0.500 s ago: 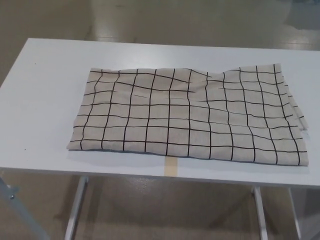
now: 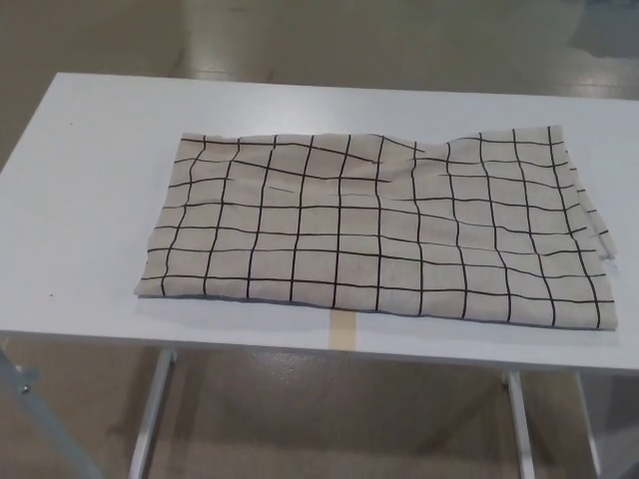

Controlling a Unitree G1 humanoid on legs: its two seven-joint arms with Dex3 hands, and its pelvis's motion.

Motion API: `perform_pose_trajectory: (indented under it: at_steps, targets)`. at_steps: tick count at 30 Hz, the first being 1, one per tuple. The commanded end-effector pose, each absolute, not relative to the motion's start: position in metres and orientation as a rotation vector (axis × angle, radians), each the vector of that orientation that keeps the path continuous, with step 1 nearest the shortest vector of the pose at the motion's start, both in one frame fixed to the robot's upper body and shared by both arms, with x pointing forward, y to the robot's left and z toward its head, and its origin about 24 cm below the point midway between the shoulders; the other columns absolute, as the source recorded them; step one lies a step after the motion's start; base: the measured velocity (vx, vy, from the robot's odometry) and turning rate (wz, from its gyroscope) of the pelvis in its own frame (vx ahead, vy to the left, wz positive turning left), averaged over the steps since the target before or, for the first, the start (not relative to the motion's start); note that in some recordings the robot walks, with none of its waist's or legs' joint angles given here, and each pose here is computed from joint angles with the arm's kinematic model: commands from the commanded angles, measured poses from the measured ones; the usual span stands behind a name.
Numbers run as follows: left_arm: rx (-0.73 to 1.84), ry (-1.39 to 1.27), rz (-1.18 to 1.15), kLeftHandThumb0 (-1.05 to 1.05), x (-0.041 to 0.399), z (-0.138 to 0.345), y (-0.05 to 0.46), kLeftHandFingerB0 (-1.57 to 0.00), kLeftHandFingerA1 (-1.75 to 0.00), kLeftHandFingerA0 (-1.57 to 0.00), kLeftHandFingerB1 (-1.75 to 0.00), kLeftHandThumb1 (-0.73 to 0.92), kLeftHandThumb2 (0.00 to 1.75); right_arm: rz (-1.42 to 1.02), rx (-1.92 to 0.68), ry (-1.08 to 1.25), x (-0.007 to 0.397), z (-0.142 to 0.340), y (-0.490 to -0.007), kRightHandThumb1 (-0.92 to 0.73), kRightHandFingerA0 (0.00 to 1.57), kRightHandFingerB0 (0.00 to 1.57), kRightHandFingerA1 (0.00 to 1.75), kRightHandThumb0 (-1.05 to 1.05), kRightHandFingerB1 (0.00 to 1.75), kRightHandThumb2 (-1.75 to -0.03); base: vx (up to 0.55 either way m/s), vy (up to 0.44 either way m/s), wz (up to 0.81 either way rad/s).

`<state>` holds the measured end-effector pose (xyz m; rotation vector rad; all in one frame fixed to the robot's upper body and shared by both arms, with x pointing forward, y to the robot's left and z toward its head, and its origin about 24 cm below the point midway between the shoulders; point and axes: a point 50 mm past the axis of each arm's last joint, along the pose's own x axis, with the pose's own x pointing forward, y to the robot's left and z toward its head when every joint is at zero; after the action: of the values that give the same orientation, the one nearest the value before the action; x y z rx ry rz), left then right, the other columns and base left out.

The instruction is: Use the left hand to fold a white towel with checkered patterns in half.

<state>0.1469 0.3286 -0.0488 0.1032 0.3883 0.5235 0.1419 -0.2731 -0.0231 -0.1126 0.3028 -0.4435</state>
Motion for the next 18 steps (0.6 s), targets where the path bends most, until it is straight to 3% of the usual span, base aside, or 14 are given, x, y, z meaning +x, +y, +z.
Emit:
perform_pose_trajectory:
  at_steps: [1,5,6,9,10,14,16,18]
  targets:
    - [0.105,0.142,0.472,-0.27,0.161,-0.011,0.324,0.00,-0.25,0.00,-0.15,0.44,0.68,-0.370,-0.079,0.272,0.144,-0.020,-0.254,-0.62,0.44,0.45,0.51,-0.19,0.44,-0.59,0.00,0.000,0.00]
    - [0.167,-0.132,0.348,-0.35,0.177,0.049,0.317,0.00,-0.14,0.00,-0.13,0.46,0.59,-0.287,-0.032,0.305,0.144,-0.031,-0.244,-0.64,0.44,0.44,0.50,-0.22,0.43,-0.59,0.00,0.000,0.00]
    - [0.200,-0.170,0.318,-0.46,0.178,0.060,0.315,0.00,-0.22,0.00,-0.15,0.32,0.68,-0.277,-0.020,0.315,0.145,-0.033,-0.244,-0.64,0.43,0.44,0.50,-0.23,0.43,-0.59,0.00,0.000,0.00]
    - [0.305,-0.273,0.256,-0.55,0.180,0.088,0.309,0.00,-0.14,0.00,-0.11,0.36,0.71,-0.260,-0.008,0.312,0.150,-0.034,-0.244,-0.64,0.42,0.43,0.50,-0.23,0.43,-0.60,0.00,0.000,0.00]
    - [0.389,-0.352,0.240,-0.62,0.182,0.104,0.304,0.00,-0.08,0.00,0.00,0.38,0.70,-0.255,-0.020,0.298,0.152,-0.033,-0.243,-0.64,0.42,0.43,0.51,-0.22,0.44,-0.59,0.00,0.000,0.00]
    - [0.592,-0.583,0.231,-0.64,0.193,0.143,0.282,0.00,-0.09,0.00,0.00,0.39,0.71,-0.254,-0.059,0.259,0.161,-0.031,-0.240,-0.64,0.42,0.43,0.51,-0.23,0.44,-0.59,0.00,0.000,0.00]
    - [0.699,-0.674,0.184,-0.58,0.206,0.155,0.269,-0.01,-0.19,0.00,-0.13,0.37,0.74,-0.248,-0.056,0.244,0.162,-0.032,-0.240,-0.65,0.43,0.44,0.51,-0.22,0.45,-0.59,0.00,0.000,0.00]
    - [0.747,-0.679,0.150,-0.58,0.213,0.158,0.263,-0.03,-0.21,0.00,-0.15,0.37,0.73,-0.243,-0.059,0.244,0.161,-0.034,-0.240,-0.65,0.43,0.44,0.52,-0.22,0.45,-0.59,0.00,0.000,0.00]
